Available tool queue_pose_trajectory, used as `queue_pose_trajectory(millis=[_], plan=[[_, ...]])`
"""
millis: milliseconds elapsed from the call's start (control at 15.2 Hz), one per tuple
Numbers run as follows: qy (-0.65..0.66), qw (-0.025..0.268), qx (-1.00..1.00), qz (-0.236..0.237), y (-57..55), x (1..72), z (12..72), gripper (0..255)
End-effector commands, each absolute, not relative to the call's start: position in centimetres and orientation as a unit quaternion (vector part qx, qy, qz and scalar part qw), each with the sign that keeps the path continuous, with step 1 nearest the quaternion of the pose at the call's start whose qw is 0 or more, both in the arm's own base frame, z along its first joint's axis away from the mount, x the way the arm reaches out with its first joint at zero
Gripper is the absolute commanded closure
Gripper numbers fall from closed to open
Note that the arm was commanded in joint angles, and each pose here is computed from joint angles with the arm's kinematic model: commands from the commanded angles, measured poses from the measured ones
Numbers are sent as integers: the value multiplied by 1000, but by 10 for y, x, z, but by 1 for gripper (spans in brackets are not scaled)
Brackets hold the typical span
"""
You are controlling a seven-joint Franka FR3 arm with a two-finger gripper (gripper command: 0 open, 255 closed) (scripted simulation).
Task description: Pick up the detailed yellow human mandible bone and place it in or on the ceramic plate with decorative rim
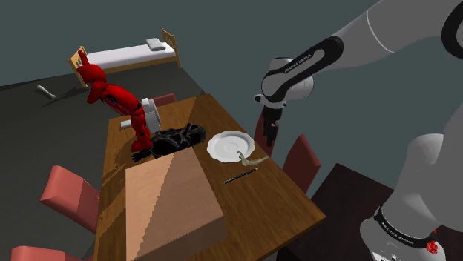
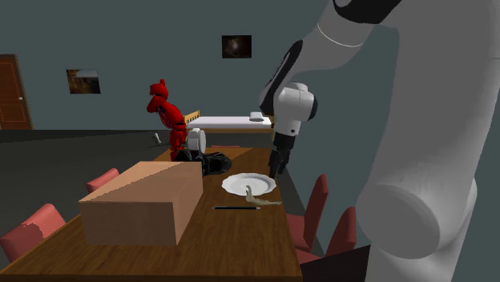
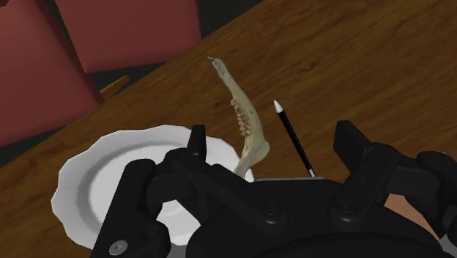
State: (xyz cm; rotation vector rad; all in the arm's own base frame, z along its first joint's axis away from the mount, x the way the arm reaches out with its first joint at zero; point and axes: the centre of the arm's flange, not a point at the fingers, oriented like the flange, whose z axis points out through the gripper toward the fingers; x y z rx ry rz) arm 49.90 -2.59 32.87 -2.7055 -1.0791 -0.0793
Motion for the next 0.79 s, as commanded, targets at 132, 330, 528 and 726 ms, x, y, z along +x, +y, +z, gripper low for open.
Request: queue_pose_trajectory(millis=[132,330,528,726], plan=[[-425,137,-894,-24,-5,521,284,0],[-427,138,-894,-24,-1,521,272,0],[-427,138,-894,-24,3,520,257,0],[-427,138,-894,-24,7,519,244,0]])
